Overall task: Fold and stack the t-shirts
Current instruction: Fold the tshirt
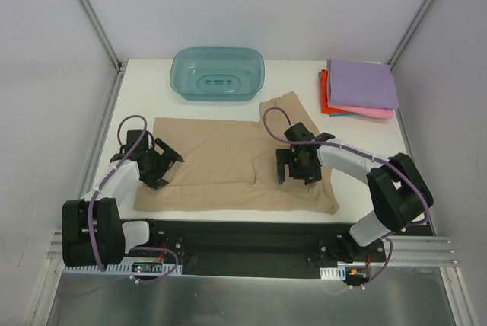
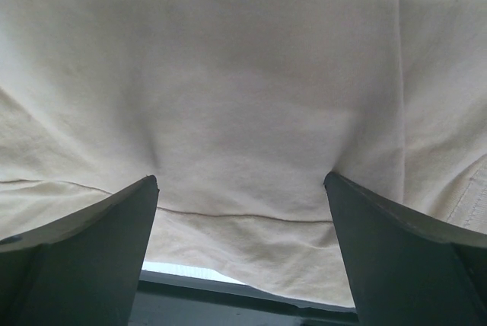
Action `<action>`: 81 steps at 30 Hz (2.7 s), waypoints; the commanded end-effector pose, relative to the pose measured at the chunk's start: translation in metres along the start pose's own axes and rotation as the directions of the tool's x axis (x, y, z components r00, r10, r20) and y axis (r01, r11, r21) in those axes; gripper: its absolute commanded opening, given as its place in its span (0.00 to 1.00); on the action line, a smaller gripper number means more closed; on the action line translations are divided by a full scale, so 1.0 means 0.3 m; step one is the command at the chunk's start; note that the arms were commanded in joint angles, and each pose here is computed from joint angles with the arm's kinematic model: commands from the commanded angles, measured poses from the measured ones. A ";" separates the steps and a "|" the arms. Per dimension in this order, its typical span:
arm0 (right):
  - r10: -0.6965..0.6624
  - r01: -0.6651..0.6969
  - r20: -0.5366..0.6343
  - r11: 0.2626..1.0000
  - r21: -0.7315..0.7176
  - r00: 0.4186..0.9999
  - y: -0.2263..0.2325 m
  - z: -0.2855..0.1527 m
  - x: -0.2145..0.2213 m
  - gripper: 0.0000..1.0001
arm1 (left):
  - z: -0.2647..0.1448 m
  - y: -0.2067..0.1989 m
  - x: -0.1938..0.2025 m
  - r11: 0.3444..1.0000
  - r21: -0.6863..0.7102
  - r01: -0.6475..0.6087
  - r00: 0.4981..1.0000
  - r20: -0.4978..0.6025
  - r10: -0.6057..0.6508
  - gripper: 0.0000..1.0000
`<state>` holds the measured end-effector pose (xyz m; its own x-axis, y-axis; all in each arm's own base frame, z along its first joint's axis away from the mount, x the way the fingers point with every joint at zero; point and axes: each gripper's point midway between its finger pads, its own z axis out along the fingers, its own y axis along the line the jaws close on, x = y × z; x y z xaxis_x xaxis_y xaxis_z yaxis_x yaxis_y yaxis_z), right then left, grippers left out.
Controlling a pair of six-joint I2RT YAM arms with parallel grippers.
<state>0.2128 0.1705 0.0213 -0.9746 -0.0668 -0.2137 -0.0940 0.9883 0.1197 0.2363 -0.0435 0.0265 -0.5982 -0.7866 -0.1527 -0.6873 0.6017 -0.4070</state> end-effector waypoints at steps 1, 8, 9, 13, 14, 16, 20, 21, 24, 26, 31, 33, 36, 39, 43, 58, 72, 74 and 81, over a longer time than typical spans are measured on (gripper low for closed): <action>-0.075 0.077 -0.035 0.996 0.050 0.997 -0.031 -0.011 0.014 0.97 | -0.011 0.221 0.145 0.977 -0.214 0.020 0.996 -0.085 -0.039 0.99; -0.086 0.086 -0.001 0.996 0.017 0.996 -0.012 -0.069 -0.013 0.97 | -0.052 0.189 0.100 0.983 -0.181 0.017 1.000 -0.016 -0.020 0.99; -0.086 0.086 0.012 0.996 0.034 0.996 -0.021 -0.091 -0.027 0.97 | -0.061 0.172 0.083 0.985 -0.171 0.008 1.000 -0.003 -0.009 0.99; -0.053 0.064 0.199 0.997 -0.050 0.979 0.039 -0.229 -0.216 0.97 | -0.137 -0.017 -0.050 0.998 -0.060 -0.012 0.997 0.070 0.016 0.99; -0.019 0.040 0.258 0.996 -0.075 0.966 0.042 -0.271 -0.294 0.97 | -0.150 -0.045 -0.076 0.998 -0.052 -0.018 0.996 0.085 0.023 0.99; 0.016 0.032 0.337 0.990 -0.136 0.941 0.065 -0.319 -0.405 0.97 | -0.183 -0.105 -0.169 0.997 -0.067 -0.035 0.987 0.153 0.045 0.99; 0.145 -0.026 0.426 0.962 -0.273 0.893 0.053 -0.362 -0.662 0.97 | -0.215 -0.184 -0.320 0.991 -0.121 -0.052 0.968 0.237 0.079 0.99; 0.157 -0.009 0.488 0.956 -0.292 0.859 0.065 -0.411 -0.752 0.97 | -0.216 -0.199 -0.348 0.990 -0.129 -0.064 0.965 0.244 0.094 0.99; 0.138 -0.009 0.558 0.973 -0.229 0.818 0.037 -0.413 -0.939 0.97 | -0.198 -0.243 -0.446 0.983 -0.169 -0.073 0.963 0.245 0.113 0.99; 0.127 -0.015 0.567 0.980 -0.199 0.814 0.014 -0.392 -1.009 0.97 | -0.169 -0.256 -0.519 0.976 -0.209 -0.053 0.963 0.247 0.106 0.99; 0.147 -0.048 0.560 0.981 -0.187 0.815 -0.018 -0.244 -1.197 0.98 | -0.074 -0.275 -0.626 0.951 -0.303 -0.070 0.969 0.206 0.137 0.99; 0.155 -0.055 0.551 0.980 -0.193 0.820 -0.028 -0.204 -1.236 0.99 | -0.039 -0.279 -0.655 0.942 -0.327 -0.072 0.971 0.192 0.141 0.97; 0.161 -0.045 0.547 0.975 -0.219 0.822 -0.020 -0.115 -1.312 0.99 | 0.033 -0.279 -0.694 0.927 -0.369 -0.073 0.978 0.157 0.140 0.89; 0.160 -0.023 0.536 0.967 -0.252 0.829 -0.002 -0.034 -1.356 0.99 | 0.102 -0.270 -0.728 0.908 -0.412 -0.074 0.980 0.138 0.142 0.84; 0.152 -0.036 0.513 0.973 -0.229 0.845 -0.022 0.060 -1.345 0.99 | 0.187 -0.261 -0.722 0.900 -0.430 -0.067 0.990 0.081 0.113 0.79; 0.035 0.044 0.360 0.977 -0.209 0.932 0.020 0.184 -1.172 0.61 | 0.271 -0.158 -0.664 0.857 -0.513 -0.052 0.998 0.012 0.068 0.40; 0.073 0.017 0.486 0.984 -0.179 0.871 -0.062 0.037 -1.246 0.01 | 0.204 -0.187 -0.718 0.852 -0.511 -0.112 0.987 0.039 0.154 0.00; 0.093 -0.002 0.508 0.984 -0.178 0.856 -0.103 0.009 -1.269 0.01 | 0.193 -0.212 -0.734 0.864 -0.488 -0.124 0.985 0.045 0.167 0.00; 0.109 -0.028 0.551 0.988 -0.153 0.828 -0.169 -0.065 -1.275 0.01 | 0.170 -0.243 -0.708 0.888 -0.440 -0.136 0.986 0.023 0.162 0.13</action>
<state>0.5731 0.1541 0.0459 -0.8139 0.1135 -0.5698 -0.0753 0.9519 0.2972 0.4393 0.0733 0.0240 -0.6709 -0.6991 -0.2471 -0.7318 0.6780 0.0687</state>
